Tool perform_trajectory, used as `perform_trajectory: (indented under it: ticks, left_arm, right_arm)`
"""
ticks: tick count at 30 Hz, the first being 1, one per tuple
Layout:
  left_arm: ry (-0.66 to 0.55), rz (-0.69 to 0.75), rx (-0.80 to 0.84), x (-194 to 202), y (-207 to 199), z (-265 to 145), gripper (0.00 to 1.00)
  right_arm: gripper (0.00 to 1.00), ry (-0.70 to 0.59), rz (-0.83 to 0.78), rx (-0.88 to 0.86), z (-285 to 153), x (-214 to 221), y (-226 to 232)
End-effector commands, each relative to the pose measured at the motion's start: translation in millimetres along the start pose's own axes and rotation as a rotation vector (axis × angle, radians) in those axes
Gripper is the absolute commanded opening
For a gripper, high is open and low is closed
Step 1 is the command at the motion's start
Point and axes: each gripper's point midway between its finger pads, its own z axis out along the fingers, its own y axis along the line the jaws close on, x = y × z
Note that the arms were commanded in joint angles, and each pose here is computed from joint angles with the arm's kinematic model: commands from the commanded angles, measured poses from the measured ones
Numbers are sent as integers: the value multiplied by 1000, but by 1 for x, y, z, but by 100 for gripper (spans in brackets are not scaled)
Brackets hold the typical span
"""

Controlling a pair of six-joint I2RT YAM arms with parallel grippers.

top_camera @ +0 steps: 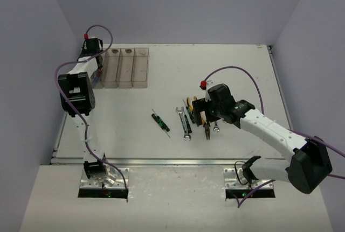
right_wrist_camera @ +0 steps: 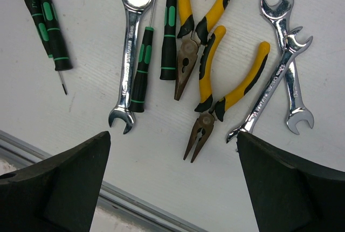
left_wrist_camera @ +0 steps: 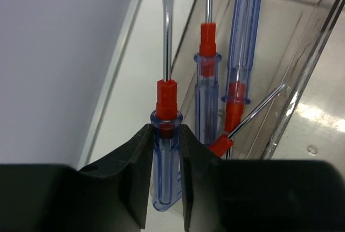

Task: Sort the tools into containers

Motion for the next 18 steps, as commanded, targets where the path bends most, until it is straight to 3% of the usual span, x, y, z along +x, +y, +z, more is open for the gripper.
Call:
perform_trajectory:
  ticks: [1, 3, 8, 9, 12, 15, 18]
  left_arm:
    - [-49, -2, 36, -9, 1, 5, 29]
    - [-58, -15, 52, -14, 0, 0, 40]
    - [-97, -65, 47, -34, 6, -15, 84]
    - [-107, -88, 36, -40, 10, -21, 89]
    - [-170, -230, 26, -73, 20, -48, 99]
    - [-228, -385, 40, -110, 31, -101, 100]
    - [-247, -540, 93, -123, 33, -159, 100]
  right_arm:
    - [99, -38, -11, -10, -1, -13, 2]
    - [99, -36, -13, -10, 0, -12, 2]
    - [99, -34, -13, -10, 0, -12, 2]
    - [99, -34, -13, -11, 0, -12, 3]
    - [99, -31, -13, -12, 2, -12, 3]
    - [99, -29, -12, -13, 2, -11, 3]
    - [99, -29, -9, -12, 2, -11, 3]
